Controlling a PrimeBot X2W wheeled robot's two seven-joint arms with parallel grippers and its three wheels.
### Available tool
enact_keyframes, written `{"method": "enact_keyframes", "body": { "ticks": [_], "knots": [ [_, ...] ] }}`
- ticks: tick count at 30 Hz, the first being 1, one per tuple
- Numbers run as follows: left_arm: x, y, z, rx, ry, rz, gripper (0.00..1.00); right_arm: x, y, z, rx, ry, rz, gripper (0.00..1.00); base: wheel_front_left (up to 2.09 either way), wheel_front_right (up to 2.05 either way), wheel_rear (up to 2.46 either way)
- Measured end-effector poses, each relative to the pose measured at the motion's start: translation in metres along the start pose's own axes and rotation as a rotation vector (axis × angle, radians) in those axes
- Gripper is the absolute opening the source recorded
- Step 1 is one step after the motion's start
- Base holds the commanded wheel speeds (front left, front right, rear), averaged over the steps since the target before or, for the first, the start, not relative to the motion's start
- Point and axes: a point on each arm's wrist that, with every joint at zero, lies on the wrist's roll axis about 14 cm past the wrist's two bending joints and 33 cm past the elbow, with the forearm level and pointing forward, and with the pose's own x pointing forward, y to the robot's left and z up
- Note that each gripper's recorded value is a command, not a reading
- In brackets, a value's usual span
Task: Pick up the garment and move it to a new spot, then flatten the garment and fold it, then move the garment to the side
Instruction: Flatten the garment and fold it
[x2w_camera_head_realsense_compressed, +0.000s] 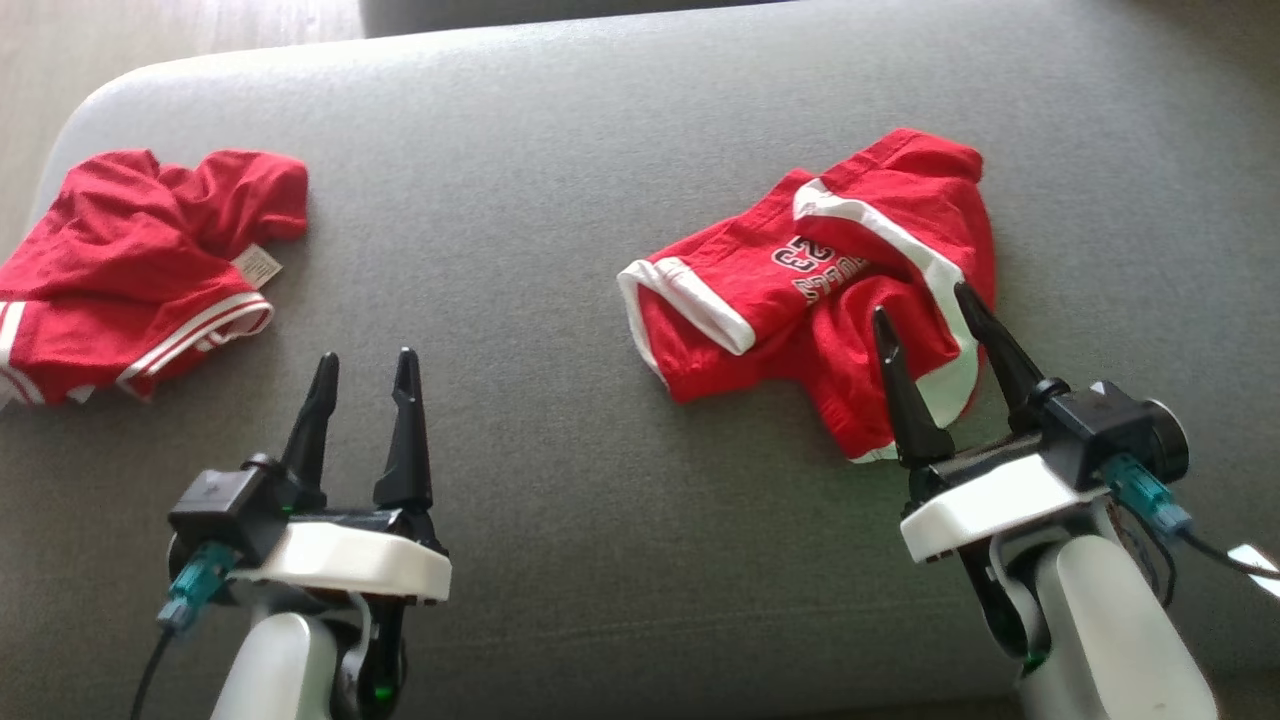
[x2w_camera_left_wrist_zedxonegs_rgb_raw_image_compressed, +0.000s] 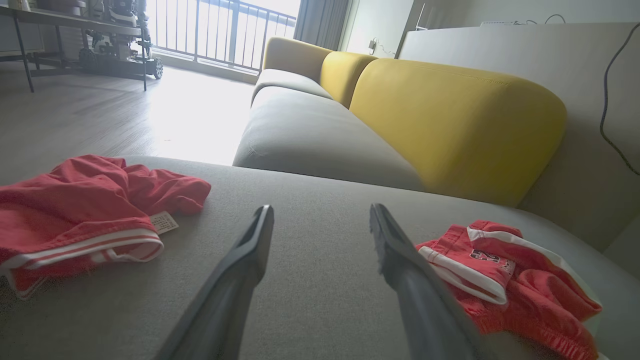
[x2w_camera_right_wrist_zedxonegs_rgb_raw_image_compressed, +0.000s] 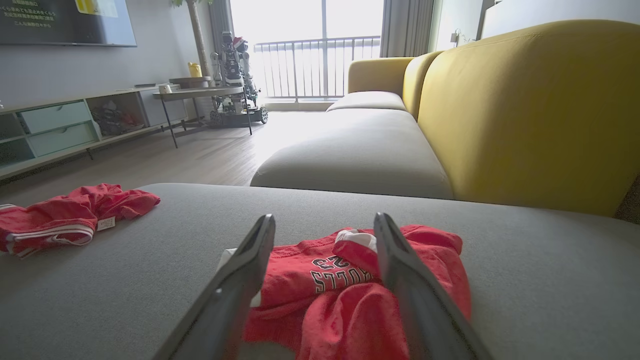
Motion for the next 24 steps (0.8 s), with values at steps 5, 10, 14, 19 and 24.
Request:
{"method": "enact_keyframes", "body": {
  "ticks": [5,10,14,19,24],
  "knots": [
    [-0.006,0.006,-0.006,0.004,0.02,0.021,1.0,0.016,0.016,-0.001,-0.001,-0.001,0.056,1.0,0.0,0.0,0.0],
    [-0.013,0.02,-0.01,0.01,0.037,0.062,1.0,0.034,0.04,-0.01,-0.008,0.033,0.135,1.0,0.0,0.0,0.0],
    [-0.022,0.031,-0.013,0.017,0.051,0.1,1.0,0.047,0.06,-0.024,-0.019,0.08,0.198,1.0,0.0,0.0,0.0],
    [-0.036,0.051,-0.01,0.012,0.05,0.175,1.0,0.057,0.08,-0.051,-0.024,0.165,0.258,1.0,0.0,0.0,0.0],
    [-0.053,0.069,-0.008,0.011,0.05,0.245,1.0,0.065,0.087,-0.075,-0.031,0.235,0.275,1.0,0.0,0.0,0.0]
  ]
}}
